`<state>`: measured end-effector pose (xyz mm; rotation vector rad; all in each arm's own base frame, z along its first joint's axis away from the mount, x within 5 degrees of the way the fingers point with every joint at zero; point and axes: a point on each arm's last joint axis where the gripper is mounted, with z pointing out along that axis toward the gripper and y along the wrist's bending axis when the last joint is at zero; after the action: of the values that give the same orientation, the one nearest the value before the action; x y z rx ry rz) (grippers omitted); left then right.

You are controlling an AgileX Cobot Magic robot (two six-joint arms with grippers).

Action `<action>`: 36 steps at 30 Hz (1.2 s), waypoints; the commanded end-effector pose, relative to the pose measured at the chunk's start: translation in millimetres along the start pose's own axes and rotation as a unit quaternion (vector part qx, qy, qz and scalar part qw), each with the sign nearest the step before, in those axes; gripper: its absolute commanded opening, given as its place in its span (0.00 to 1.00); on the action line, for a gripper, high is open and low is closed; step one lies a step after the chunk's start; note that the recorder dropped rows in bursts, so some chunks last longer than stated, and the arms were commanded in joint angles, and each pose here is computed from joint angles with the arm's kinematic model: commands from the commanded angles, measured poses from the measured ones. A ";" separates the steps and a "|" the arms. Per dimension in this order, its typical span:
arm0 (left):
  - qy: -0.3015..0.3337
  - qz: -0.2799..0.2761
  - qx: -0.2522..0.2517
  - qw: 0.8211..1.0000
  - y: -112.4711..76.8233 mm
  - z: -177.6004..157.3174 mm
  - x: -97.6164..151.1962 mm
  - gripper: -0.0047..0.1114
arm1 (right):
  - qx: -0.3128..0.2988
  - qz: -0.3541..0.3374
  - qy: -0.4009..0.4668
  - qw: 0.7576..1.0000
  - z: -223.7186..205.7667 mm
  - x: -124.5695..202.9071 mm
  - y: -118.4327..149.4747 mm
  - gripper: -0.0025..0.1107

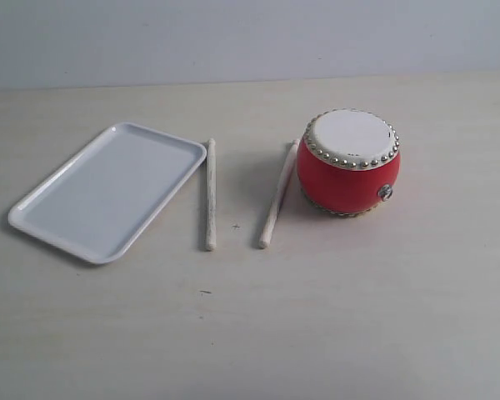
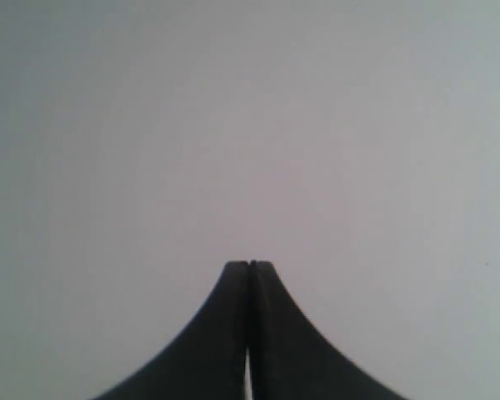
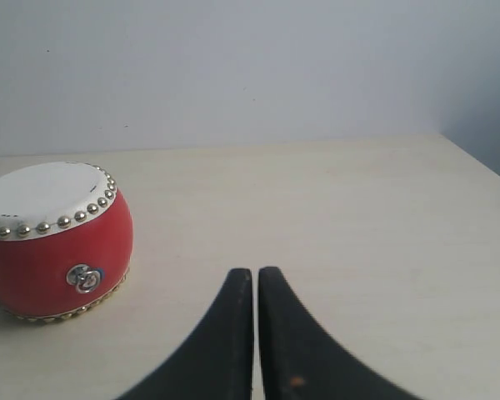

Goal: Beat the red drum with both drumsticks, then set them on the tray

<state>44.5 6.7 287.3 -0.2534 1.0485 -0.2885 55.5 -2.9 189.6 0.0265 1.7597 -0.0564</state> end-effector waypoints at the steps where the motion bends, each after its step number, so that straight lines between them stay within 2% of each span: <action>1: 0.006 0.049 -0.003 0.999 -8.7 22.3 -19.0 0.04 | -0.001 0.000 0.001 1.000 0.6 1.0 0.1 0.05; 4: 0.074 0.067 -0.014 0.995 -10.4 42.8 -13.8 0.04 | -0.001 0.000 0.001 1.000 0.6 1.0 0.1 0.05; 6: 0.136 0.021 -0.037 0.990 -8.6 57.0 -4.0 0.04 | -0.001 0.001 0.001 1.000 0.6 1.0 0.2 0.05; 8: 0.209 -0.047 -0.065 0.975 -7.9 72.6 9.3 0.04 | -0.002 0.002 0.001 1.000 0.6 1.0 0.2 0.05; 9: 0.237 -0.052 -0.068 0.968 -8.8 79.1 13.8 0.04 | -0.002 0.002 0.001 1.000 0.6 1.0 0.2 0.05; 11: 0.322 -0.011 -0.060 0.945 -10.3 91.4 28.4 0.04 | -0.002 0.002 0.001 1.000 0.6 1.0 0.2 0.05; 12: 0.361 0.014 -0.056 0.931 -9.7 96.5 35.9 0.04 | -0.002 0.002 0.001 1.000 0.6 1.0 0.2 0.05; 13: 0.408 0.051 -0.048 0.910 -9.5 101.3 42.1 0.04 | -0.002 0.002 0.001 1.000 0.6 1.0 0.2 0.05; 15: 0.487 0.081 -0.047 0.868 -6.9 107.9 55.0 0.04 | -0.002 0.002 0.001 1.000 0.6 1.0 0.2 0.05; 17: 0.569 0.077 -0.052 0.817 -6.6 116.8 66.6 0.04 | -0.002 0.002 0.001 1.000 0.6 1.0 0.2 0.05; 18: 0.593 0.074 -0.053 0.800 -7.1 122.5 69.6 0.04 | -0.002 0.002 0.001 1.000 0.6 1.0 0.2 0.05; 19: 0.633 0.064 -0.059 0.770 -6.4 127.0 77.8 0.04 | -0.002 0.002 0.001 1.000 0.6 1.0 0.2 0.05; 23: 0.710 0.036 -0.081 0.698 -5.3 148.0 94.4 0.04 | -0.002 0.002 0.001 1.000 0.6 1.0 0.2 0.05; 25: 0.737 0.033 -0.083 0.670 -5.5 158.3 99.2 0.04 | -0.002 0.002 0.001 1.000 0.6 1.0 0.2 0.05; 27: 0.754 0.023 -0.090 0.651 -7.6 167.4 102.2 0.04 | -0.002 0.002 0.001 1.000 0.6 1.0 0.2 0.05; 30: 0.773 0.034 -0.075 0.629 -18.6 180.2 109.0 0.04 | -0.002 0.002 0.001 1.000 0.6 1.0 0.2 0.05; 36: 0.792 0.104 -0.090 0.595 -55.4 193.0 138.0 0.04 | -0.002 0.002 0.001 1.000 0.6 1.0 0.2 0.05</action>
<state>265.4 -60.7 288.8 0.0326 2.8779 -0.2282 55.5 -2.8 189.6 0.0291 1.7596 -0.0526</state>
